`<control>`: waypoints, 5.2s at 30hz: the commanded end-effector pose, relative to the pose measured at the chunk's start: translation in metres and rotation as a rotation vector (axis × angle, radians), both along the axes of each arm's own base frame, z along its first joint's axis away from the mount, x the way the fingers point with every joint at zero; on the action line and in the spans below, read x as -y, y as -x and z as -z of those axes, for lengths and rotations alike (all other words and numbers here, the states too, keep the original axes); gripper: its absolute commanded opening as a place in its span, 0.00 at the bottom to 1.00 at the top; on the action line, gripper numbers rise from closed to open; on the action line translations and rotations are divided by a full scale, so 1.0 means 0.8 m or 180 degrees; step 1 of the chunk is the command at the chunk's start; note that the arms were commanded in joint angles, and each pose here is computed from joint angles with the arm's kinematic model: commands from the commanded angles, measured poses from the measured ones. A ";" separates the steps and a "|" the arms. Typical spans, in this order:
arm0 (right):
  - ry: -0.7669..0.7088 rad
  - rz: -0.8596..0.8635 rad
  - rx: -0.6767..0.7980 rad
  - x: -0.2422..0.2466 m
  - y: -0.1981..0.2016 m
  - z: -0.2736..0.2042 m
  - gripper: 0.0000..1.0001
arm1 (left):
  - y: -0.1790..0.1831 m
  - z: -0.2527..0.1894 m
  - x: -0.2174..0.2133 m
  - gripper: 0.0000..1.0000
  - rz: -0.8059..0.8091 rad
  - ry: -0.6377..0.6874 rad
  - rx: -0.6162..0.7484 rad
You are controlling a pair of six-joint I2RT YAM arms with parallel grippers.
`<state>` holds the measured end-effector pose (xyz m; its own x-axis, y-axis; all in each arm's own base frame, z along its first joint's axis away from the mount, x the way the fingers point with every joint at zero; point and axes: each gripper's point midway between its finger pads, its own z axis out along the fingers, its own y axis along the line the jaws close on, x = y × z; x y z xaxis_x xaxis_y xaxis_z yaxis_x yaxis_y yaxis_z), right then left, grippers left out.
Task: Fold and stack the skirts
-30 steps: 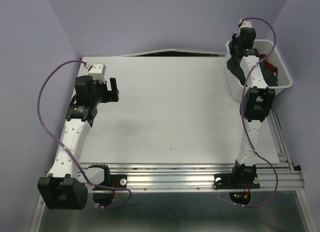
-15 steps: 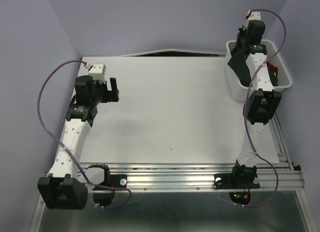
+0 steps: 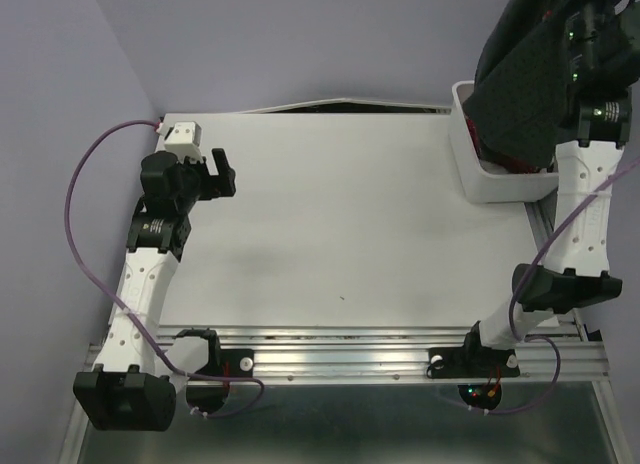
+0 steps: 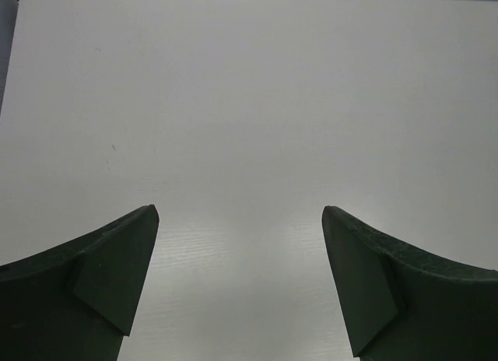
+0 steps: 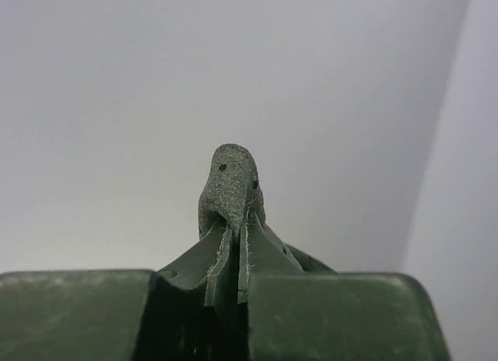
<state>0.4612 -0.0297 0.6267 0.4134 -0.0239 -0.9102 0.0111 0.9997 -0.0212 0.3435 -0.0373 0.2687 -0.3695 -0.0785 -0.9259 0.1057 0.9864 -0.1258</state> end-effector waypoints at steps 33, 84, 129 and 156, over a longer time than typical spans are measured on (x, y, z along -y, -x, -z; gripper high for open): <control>0.0882 -0.3136 -0.2692 -0.267 0.141 0.550 0.01 | -0.011 0.070 0.051 0.78 0.1535 -0.0087 -0.0130; -0.0729 -0.1575 -0.4888 -0.223 0.212 0.727 0.58 | -0.126 0.217 0.384 0.71 0.2516 -0.0857 -0.1380; 0.0049 -0.2696 -0.3256 -0.279 0.150 0.525 0.71 | 0.001 0.077 0.292 0.00 0.2864 -0.0899 -0.0351; -0.0056 -0.2112 -0.3595 -0.370 0.139 0.635 0.52 | 0.018 0.126 0.222 0.00 0.2124 0.0333 -0.1132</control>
